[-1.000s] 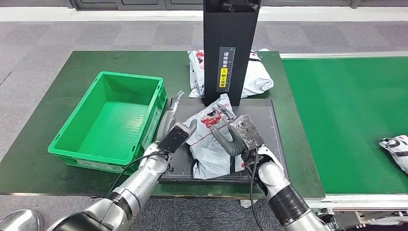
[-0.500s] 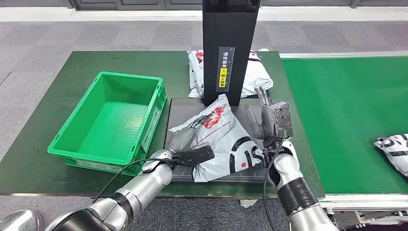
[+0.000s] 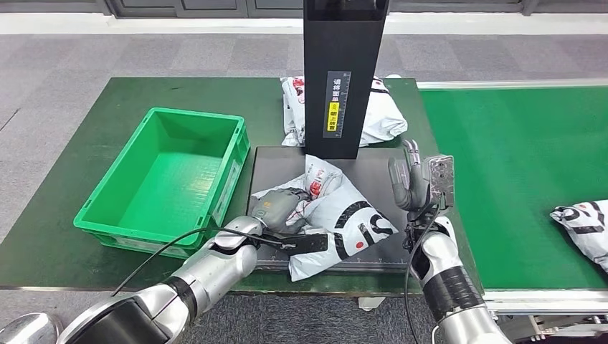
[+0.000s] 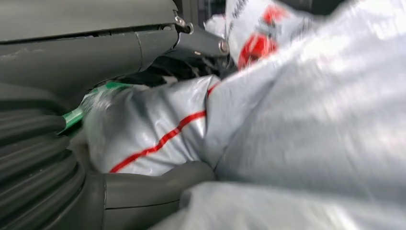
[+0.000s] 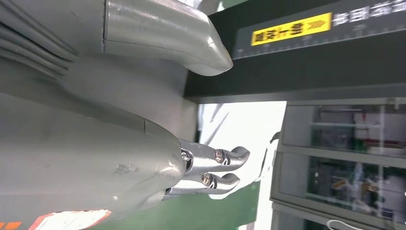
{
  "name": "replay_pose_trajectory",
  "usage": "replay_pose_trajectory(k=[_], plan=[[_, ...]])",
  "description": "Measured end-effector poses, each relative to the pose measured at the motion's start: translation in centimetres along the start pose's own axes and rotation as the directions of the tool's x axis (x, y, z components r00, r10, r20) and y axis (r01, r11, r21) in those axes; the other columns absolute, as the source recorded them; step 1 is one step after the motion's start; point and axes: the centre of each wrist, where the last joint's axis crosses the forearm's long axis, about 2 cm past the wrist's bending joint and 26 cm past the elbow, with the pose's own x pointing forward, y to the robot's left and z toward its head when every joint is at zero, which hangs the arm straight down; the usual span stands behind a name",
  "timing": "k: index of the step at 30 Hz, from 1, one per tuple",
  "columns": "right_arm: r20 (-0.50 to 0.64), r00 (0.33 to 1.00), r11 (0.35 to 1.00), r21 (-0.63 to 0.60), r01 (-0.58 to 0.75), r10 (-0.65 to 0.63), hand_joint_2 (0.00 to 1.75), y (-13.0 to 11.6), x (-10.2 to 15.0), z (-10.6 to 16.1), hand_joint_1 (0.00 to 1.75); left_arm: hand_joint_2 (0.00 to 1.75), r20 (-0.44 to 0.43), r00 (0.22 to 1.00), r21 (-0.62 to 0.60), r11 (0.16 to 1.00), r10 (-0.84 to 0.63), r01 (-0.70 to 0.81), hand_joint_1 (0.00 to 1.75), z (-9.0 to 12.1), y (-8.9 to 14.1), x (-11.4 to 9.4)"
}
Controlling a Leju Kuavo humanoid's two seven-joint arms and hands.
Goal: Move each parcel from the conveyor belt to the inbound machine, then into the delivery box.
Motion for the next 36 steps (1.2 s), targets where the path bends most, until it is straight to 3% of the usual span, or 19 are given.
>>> replay_pose_trajectory(k=[4, 11, 17, 21, 24, 34, 35, 36], plan=[[-0.022, 1.000, 1.000, -0.018, -0.004, 0.004, 0.00, -0.2, -0.4, 0.7, 0.00, 1.75, 0.031, 0.992, 0.202, 0.971, 0.124, -0.127, 1.75, 0.2, 0.5, -0.5], [-0.042, 0.999, 0.999, -0.034, -0.004, 0.003, 0.00, -0.4, -0.8, 1.5, 0.00, 1.75, 0.043, 0.988, 0.480, 0.865, 0.147, -0.149, 1.75, 0.1, 2.7, -1.4], [-0.045, 0.999, 0.999, -0.033, -0.006, 0.005, 0.00, -0.3, -0.9, 2.4, 0.00, 1.75, 0.017, 1.000, 0.627, 0.779, -0.012, -0.002, 1.75, 0.0, 7.5, -3.2], [-0.045, 0.999, 1.000, -0.025, -0.012, 0.011, 0.00, -0.2, -0.8, 2.9, 0.00, 1.75, -0.111, 0.984, 0.708, 0.684, -0.139, 0.176, 1.75, 1.1, 12.3, -6.0], [-0.048, 0.999, 1.000, -0.025, -0.011, 0.010, 0.00, -0.3, -0.8, 3.2, 0.00, 1.75, -0.220, 0.964, 0.749, 0.607, -0.153, 0.267, 1.75, 2.6, 15.2, -8.3], [-0.050, 0.999, 1.000, -0.011, -0.006, 0.005, 0.00, -0.5, -0.8, 3.4, 0.00, 1.75, -0.495, 0.864, 0.737, 0.483, -0.088, 0.472, 1.75, 7.6, 19.5, -13.8], [-0.050, 0.999, 1.000, -0.011, -0.005, 0.005, 0.00, -0.7, -0.8, 3.4, 0.00, 1.75, -0.517, 0.853, 0.731, 0.478, -0.077, 0.486, 1.66, 8.2, 19.8, -14.5], [-0.051, 0.999, 1.000, -0.012, -0.005, 0.005, 0.00, -0.7, -0.8, 3.4, 0.00, 1.75, -0.534, 0.843, 0.726, 0.473, -0.067, 0.498, 1.23, 8.8, 20.0, -15.1]])
